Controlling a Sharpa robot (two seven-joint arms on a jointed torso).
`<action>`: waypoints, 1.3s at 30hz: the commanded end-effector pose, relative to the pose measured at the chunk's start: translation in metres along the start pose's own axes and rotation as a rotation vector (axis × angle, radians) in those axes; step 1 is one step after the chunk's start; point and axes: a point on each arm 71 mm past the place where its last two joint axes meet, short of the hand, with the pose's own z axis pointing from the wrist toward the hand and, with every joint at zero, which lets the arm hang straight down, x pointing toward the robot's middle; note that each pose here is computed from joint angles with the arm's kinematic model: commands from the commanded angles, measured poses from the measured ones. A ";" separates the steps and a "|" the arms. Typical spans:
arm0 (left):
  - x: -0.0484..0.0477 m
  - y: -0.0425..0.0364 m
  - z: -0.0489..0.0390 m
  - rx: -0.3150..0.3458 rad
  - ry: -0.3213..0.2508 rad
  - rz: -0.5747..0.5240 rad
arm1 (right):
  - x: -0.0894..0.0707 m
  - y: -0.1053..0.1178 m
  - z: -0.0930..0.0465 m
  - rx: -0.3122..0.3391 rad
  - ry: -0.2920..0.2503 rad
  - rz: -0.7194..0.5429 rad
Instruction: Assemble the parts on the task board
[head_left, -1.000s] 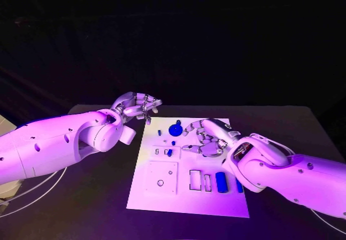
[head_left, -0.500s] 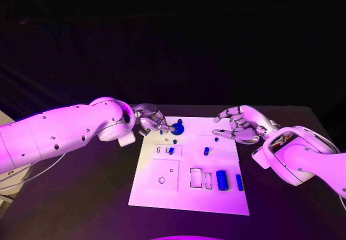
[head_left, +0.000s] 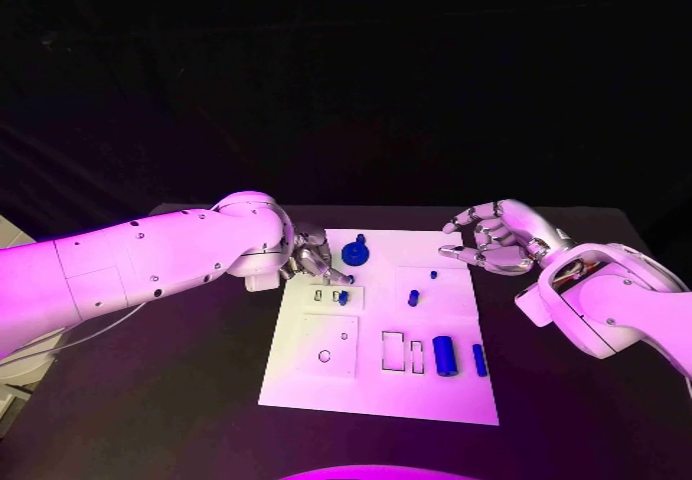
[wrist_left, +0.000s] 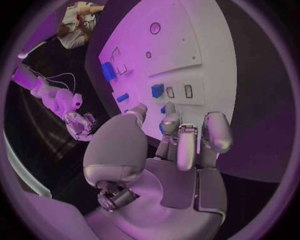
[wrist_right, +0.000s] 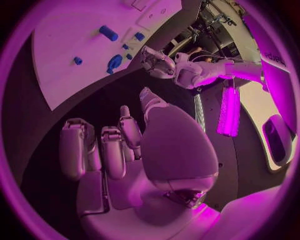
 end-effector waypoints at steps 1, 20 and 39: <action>0.0006 0.0004 0.0014 -0.063 0.023 0.070 | 0.001 0.000 0.001 0.000 0.011 0.010; 0.0135 -0.0172 0.0089 -0.029 0.088 0.095 | 0.003 -0.003 0.006 0.021 0.021 0.007; 0.0150 -0.0207 0.0140 -0.013 0.098 0.090 | 0.006 -0.001 0.009 0.025 0.042 -0.002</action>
